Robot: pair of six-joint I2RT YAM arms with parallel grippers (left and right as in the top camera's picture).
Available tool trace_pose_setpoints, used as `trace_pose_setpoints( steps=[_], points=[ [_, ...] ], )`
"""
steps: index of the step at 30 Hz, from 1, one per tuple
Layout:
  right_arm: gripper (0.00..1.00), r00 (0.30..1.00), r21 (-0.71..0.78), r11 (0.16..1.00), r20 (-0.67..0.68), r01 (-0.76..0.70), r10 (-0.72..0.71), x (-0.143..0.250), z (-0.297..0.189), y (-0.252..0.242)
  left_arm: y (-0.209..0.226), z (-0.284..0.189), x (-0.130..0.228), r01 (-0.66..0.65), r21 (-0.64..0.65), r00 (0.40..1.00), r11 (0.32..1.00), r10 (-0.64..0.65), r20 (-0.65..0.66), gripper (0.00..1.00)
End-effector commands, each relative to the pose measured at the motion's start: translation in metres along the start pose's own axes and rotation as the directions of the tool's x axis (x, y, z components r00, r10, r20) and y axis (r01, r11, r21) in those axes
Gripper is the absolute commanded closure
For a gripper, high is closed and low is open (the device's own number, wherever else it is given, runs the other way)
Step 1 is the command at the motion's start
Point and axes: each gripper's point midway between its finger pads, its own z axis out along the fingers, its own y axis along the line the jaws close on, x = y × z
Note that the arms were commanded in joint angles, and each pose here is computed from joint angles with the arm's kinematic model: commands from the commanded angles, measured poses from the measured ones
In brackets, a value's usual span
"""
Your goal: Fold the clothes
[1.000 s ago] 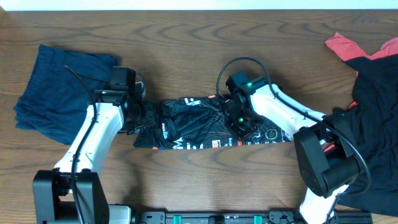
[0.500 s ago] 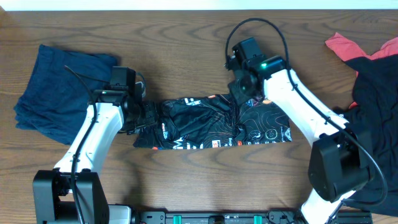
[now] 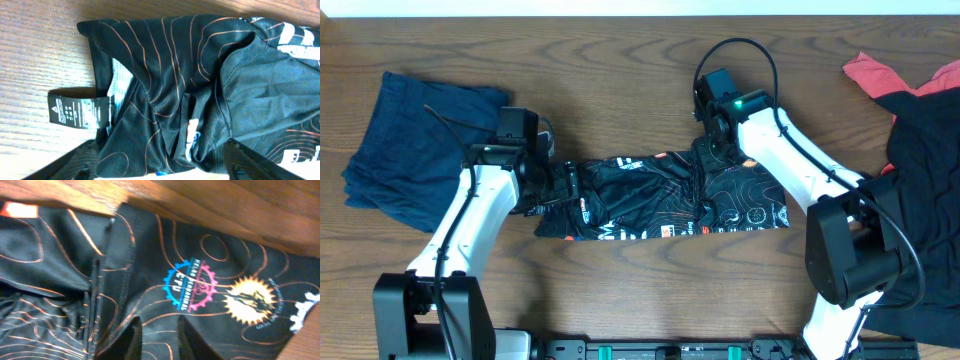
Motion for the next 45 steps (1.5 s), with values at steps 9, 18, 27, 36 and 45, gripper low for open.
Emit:
trace_pose_setpoints(
  steps=[9,18,27,36,45],
  points=[
    [0.62,0.997,0.055,0.996,-0.001,-0.076,0.077,0.006,-0.017,-0.021,0.012,0.041,-0.007,-0.047,-0.044,0.997,0.998,0.045,-0.056,0.16],
    [0.62,0.997,0.055,0.996,-0.006,-0.076,0.076,0.007,-0.017,-0.021,0.027,0.068,-0.001,-0.042,-0.107,0.993,0.993,0.030,-0.116,0.16],
    [0.63,0.997,0.056,0.996,-0.007,-0.076,0.076,0.007,-0.017,-0.021,0.003,0.068,0.007,-0.023,0.029,0.987,0.999,0.027,-0.156,0.49],
    [0.66,0.997,0.073,0.994,-0.011,-0.075,0.076,0.009,-0.017,-0.024,0.000,0.066,0.001,-0.011,0.064,0.990,0.998,0.020,-0.138,0.94],
    [0.67,0.982,0.179,0.966,0.041,-0.188,0.184,0.008,-0.036,-0.072,0.050,0.021,-0.043,0.107,-0.039,0.993,0.993,-0.109,-0.045,0.94]
  ],
)
